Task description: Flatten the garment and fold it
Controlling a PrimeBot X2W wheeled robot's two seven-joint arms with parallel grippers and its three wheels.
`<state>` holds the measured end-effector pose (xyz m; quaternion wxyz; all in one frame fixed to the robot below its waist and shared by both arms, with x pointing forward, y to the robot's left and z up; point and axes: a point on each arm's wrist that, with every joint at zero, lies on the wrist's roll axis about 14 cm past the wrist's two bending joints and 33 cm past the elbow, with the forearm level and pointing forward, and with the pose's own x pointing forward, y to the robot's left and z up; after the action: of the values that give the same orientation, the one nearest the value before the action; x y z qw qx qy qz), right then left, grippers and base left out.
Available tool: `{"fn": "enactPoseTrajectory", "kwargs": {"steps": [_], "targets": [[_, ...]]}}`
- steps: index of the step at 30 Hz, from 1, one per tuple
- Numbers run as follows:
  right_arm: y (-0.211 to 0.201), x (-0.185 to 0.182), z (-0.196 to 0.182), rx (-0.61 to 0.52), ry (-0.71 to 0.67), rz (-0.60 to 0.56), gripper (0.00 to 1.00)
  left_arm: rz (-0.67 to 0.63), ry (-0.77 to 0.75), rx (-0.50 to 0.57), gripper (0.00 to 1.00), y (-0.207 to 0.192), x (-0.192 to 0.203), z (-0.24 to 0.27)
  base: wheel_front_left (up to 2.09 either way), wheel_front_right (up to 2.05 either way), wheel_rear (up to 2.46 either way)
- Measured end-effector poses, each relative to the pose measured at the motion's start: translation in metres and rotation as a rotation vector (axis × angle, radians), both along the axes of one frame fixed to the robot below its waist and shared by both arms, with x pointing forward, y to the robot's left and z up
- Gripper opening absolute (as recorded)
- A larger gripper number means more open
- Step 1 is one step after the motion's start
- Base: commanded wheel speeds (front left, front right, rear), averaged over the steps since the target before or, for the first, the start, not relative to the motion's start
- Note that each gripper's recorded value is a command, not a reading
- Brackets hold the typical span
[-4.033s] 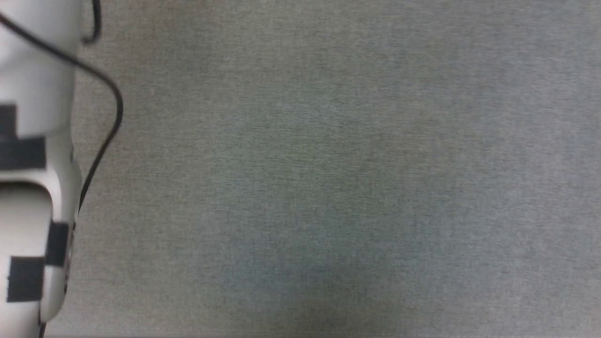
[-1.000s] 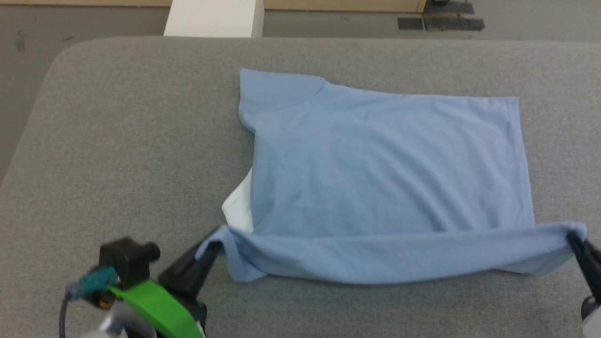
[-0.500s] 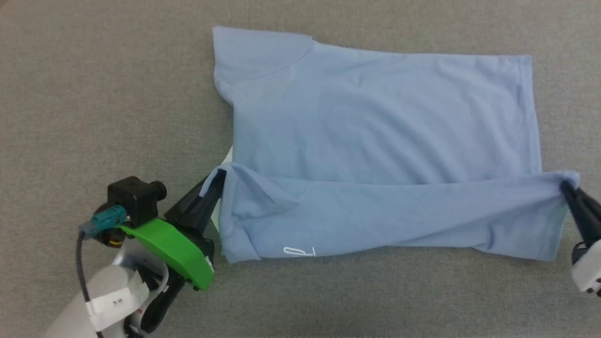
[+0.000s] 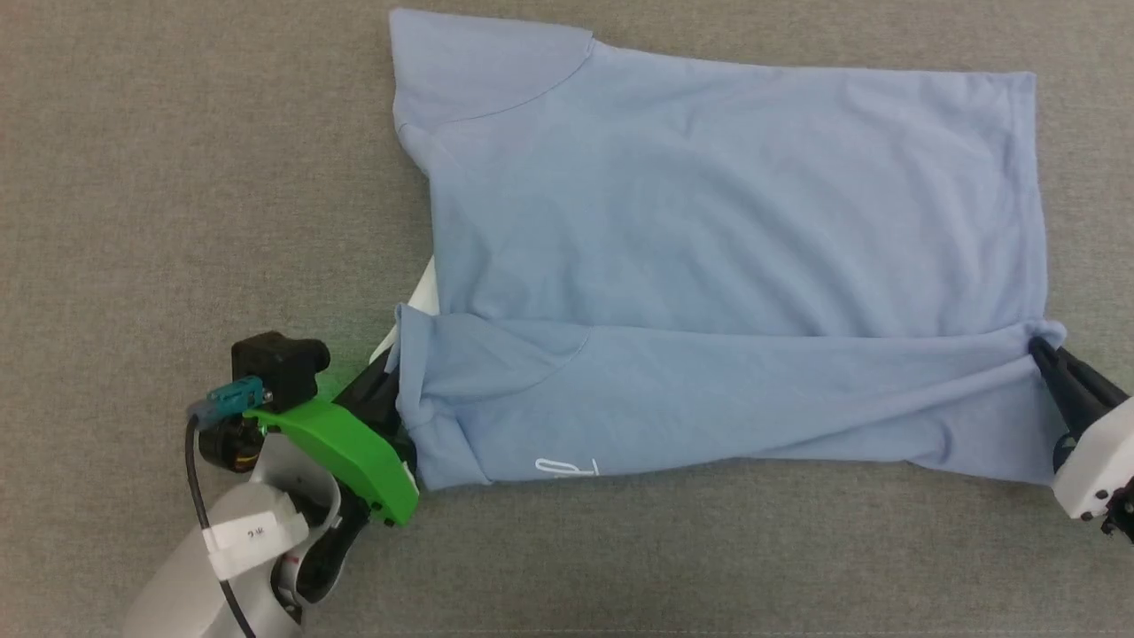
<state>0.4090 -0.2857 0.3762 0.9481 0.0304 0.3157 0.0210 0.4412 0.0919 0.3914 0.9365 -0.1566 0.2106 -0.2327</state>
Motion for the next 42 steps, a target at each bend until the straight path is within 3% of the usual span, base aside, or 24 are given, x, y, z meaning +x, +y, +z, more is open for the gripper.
{"fn": "enactPoseTrajectory", "kwargs": {"steps": [2,3,4,5,6,7,8,9,19,25,31,36,42], "targets": [[0.001,0.003,-0.001,0.007,0.003,0.004,0.0,0.005,0.011,-0.006,0.0,0.002,0.001,-0.001,0.0,0.0,0.0],[0.003,0.005,-0.002,0.011,0.004,0.007,0.0,0.01,0.014,-0.01,0.06,0.002,0.001,-0.001,0.0,0.0,0.0],[0.003,0.006,-0.001,0.015,0.001,0.008,0.02,0.01,0.018,-0.009,0.26,0.003,0.001,-0.001,0.0,0.0,0.0],[0.004,0.007,-0.001,0.015,0.001,0.011,0.71,0.011,0.019,-0.01,0.46,0.003,0.001,-0.001,0.0,0.0,0.0],[0.005,0.007,-0.001,0.016,0.0,0.014,1.0,0.015,0.015,-0.016,0.56,0.003,0.002,0.001,0.0,0.0,0.0],[0.006,0.009,0.001,0.019,-0.01,0.017,1.0,0.018,0.013,-0.023,0.75,0.002,0.002,0.003,0.0,0.0,0.0],[0.006,0.009,0.003,0.022,-0.016,0.017,1.0,0.019,0.006,-0.026,0.83,0.002,0.002,0.006,0.0,0.0,0.0],[0.007,0.009,0.004,0.025,-0.019,0.019,1.0,0.023,-0.003,-0.03,1.0,0.002,0.003,0.009,0.0,0.0,0.0],[0.008,0.009,0.052,0.039,-0.165,0.017,1.0,0.089,-0.151,-0.075,1.0,0.01,-0.002,0.062,0.0,0.0,0.0],[-0.012,0.003,0.11,-0.04,-0.406,-0.055,1.0,0.271,-0.348,0.02,1.0,0.05,-0.015,0.104,0.0,0.0,0.0],[-0.016,-0.022,0.154,-0.124,-0.625,-0.153,1.0,0.383,-0.547,0.064,1.0,0.061,-0.037,0.157,0.0,0.0,0.0],[-0.003,-0.049,0.163,-0.169,-0.707,-0.193,1.0,0.441,-0.626,0.059,1.0,0.056,-0.063,0.178,0.0,0.0,0.0],[0.008,-0.072,0.155,-0.18,-0.736,-0.223,1.0,0.449,-0.558,0.083,1.0,0.049,-0.092,0.153,0.0,0.0,0.0]]}}
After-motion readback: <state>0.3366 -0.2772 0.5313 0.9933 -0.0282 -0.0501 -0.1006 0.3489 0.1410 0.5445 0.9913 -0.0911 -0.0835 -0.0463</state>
